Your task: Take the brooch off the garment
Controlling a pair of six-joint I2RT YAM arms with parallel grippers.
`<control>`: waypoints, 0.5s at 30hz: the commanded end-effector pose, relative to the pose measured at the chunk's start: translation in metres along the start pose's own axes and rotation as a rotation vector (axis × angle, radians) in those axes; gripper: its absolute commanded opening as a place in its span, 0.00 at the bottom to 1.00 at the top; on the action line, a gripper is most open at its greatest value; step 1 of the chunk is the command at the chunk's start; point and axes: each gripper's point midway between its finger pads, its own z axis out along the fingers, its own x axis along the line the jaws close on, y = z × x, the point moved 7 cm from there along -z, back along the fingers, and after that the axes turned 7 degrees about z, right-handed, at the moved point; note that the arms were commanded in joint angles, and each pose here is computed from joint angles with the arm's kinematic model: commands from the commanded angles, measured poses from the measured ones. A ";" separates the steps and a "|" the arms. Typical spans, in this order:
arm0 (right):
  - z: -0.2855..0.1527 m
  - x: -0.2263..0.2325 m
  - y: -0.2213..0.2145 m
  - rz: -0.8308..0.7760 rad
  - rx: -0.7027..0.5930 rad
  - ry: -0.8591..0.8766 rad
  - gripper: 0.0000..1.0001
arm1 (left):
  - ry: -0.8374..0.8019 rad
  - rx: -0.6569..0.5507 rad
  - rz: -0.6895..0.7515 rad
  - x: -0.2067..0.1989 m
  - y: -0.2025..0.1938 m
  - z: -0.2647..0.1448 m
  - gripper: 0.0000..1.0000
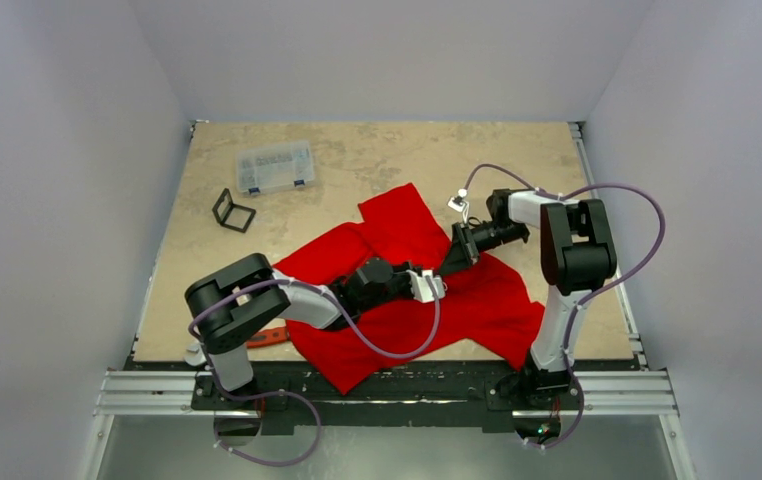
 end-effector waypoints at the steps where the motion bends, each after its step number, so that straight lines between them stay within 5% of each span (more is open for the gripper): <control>1: 0.000 0.016 0.001 -0.048 -0.030 0.068 0.21 | 0.035 -0.124 -0.046 0.015 0.027 -0.004 0.07; 5: -0.001 0.017 0.003 -0.052 -0.046 0.054 0.03 | 0.015 -0.115 -0.081 0.015 0.024 -0.008 0.21; 10: -0.002 0.019 0.005 -0.067 -0.059 0.043 0.00 | -0.012 -0.117 -0.095 0.015 0.020 -0.012 0.24; 15: -0.001 0.018 0.006 -0.067 -0.061 0.039 0.00 | -0.042 -0.127 -0.109 0.014 0.020 -0.013 0.39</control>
